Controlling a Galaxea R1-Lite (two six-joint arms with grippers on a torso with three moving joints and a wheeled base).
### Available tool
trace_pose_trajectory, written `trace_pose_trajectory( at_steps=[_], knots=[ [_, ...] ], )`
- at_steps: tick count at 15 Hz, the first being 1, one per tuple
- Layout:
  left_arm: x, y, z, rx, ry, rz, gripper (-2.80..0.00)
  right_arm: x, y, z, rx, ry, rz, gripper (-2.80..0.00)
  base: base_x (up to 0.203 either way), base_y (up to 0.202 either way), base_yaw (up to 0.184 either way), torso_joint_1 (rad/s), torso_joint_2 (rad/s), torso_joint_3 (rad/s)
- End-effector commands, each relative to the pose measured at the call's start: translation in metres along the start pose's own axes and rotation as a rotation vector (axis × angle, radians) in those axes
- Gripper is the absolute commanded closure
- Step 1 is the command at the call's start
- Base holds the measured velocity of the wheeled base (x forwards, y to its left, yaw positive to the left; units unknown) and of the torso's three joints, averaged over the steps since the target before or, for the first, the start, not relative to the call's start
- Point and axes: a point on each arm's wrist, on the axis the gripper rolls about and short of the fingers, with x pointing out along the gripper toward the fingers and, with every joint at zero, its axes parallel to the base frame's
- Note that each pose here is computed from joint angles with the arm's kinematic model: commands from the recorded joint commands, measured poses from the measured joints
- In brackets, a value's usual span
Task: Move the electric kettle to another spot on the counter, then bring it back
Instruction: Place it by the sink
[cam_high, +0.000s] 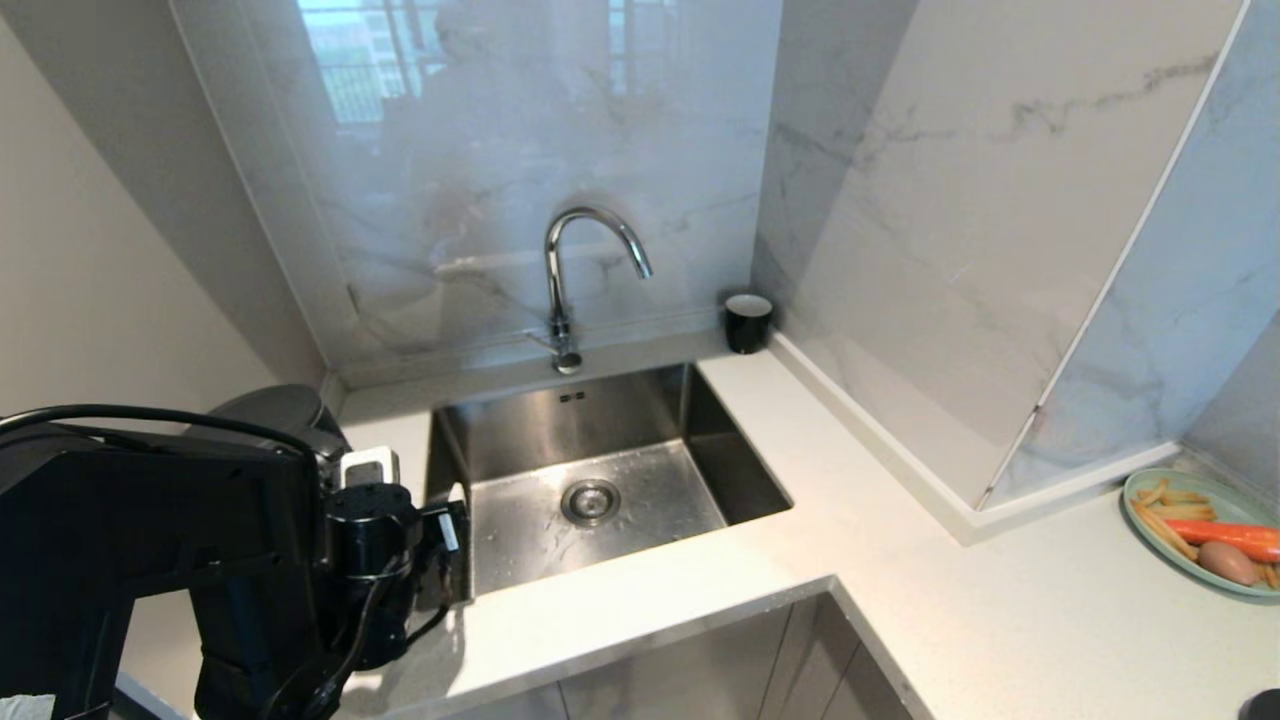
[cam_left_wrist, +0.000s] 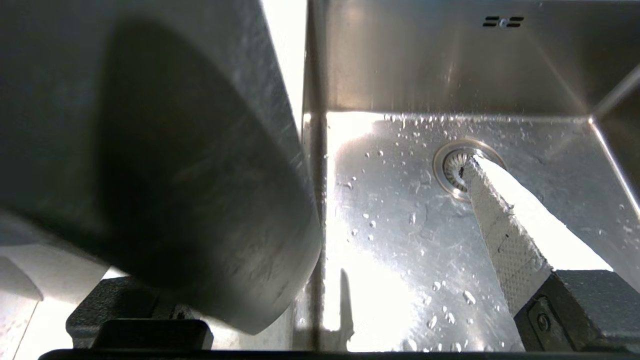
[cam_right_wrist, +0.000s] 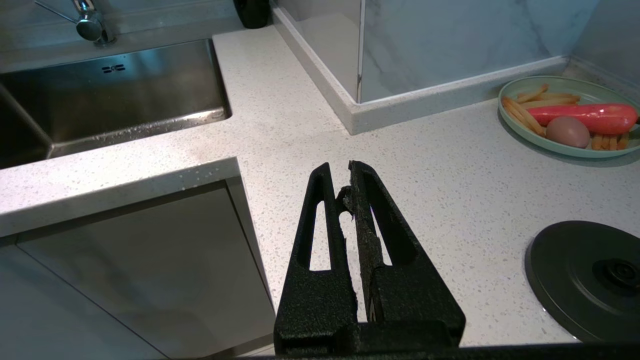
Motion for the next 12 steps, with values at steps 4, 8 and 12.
trace_pose_trajectory(
  at_steps=[4,8,12],
  knots=[
    [-0.003,-0.008,0.005,-0.023,-0.027,-0.025,-2.8,0.0,0.0,0.0,0.0,0.0,0.001,0.0,0.0,0.0,0.0,0.0,0.0,0.0],
    [-0.004,-0.007,-0.007,-0.062,0.013,-0.024,-2.8,0.0,0.0,0.0,0.0,0.0,0.001,0.0,0.0,0.0,0.0,0.0,0.0,0.0],
    [-0.002,-0.008,0.0,-0.088,-0.01,-0.035,-2.8,0.0,0.0,0.0,0.0,0.001,0.0,0.0,0.0,0.0,0.0,0.0,0.0,0.0]
  ],
)
